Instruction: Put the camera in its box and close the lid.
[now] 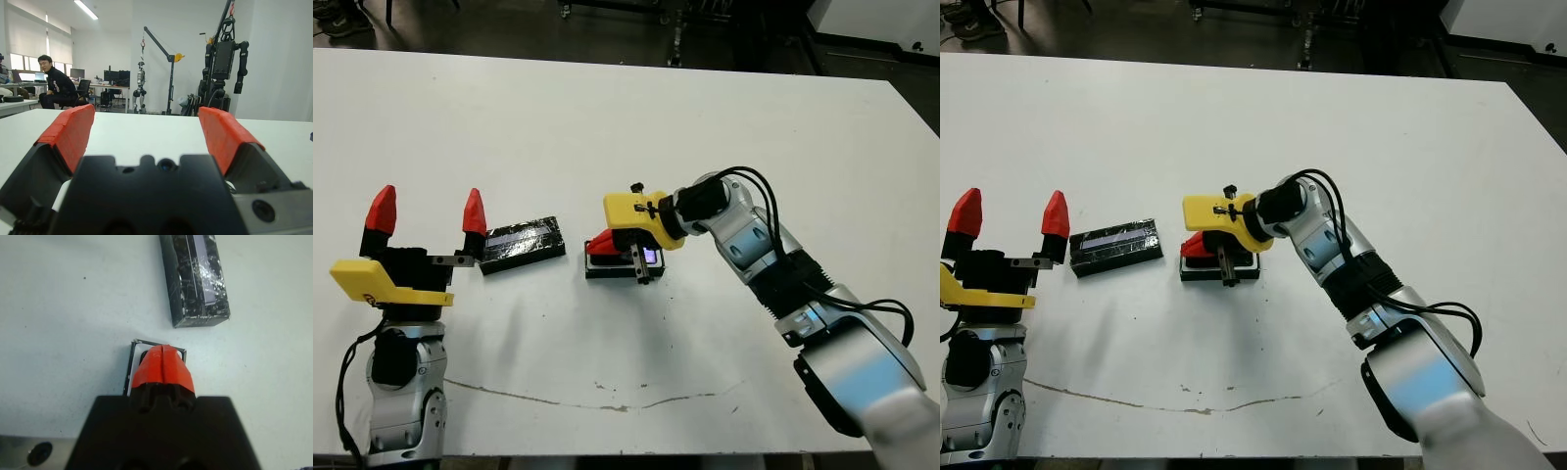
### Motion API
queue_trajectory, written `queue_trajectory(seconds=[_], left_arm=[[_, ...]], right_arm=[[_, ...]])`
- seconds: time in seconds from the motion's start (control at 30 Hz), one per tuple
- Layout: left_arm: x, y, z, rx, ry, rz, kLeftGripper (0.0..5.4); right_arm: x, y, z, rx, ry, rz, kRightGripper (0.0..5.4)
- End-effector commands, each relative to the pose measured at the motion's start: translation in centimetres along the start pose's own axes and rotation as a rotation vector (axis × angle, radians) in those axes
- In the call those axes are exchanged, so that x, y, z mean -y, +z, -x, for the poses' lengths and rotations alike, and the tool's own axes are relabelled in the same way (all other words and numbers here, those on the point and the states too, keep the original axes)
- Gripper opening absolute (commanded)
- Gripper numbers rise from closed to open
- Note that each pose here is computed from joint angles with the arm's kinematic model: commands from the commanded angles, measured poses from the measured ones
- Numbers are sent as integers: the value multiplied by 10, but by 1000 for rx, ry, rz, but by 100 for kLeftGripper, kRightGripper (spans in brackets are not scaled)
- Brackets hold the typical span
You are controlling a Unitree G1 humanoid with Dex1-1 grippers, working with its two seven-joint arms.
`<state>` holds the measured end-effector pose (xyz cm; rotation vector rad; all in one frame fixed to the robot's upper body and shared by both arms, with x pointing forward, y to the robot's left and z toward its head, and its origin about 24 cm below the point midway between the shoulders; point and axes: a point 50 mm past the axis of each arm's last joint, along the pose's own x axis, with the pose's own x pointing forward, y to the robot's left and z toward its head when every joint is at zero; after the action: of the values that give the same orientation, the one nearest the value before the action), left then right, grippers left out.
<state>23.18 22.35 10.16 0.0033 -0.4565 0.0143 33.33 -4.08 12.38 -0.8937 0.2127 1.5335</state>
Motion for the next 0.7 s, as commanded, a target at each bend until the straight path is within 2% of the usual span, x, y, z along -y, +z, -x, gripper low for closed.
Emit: queue_trajectory(seconds=[0.03, 0.7], left_arm=[[1, -1, 2, -11, 5, -7, 540], [-1, -1, 2, -5, -7, -8, 540]], right_arm=[[-4, -8, -1, -22, 2, 1, 1], [-20, -39, -5, -48, 35, -72, 1]])
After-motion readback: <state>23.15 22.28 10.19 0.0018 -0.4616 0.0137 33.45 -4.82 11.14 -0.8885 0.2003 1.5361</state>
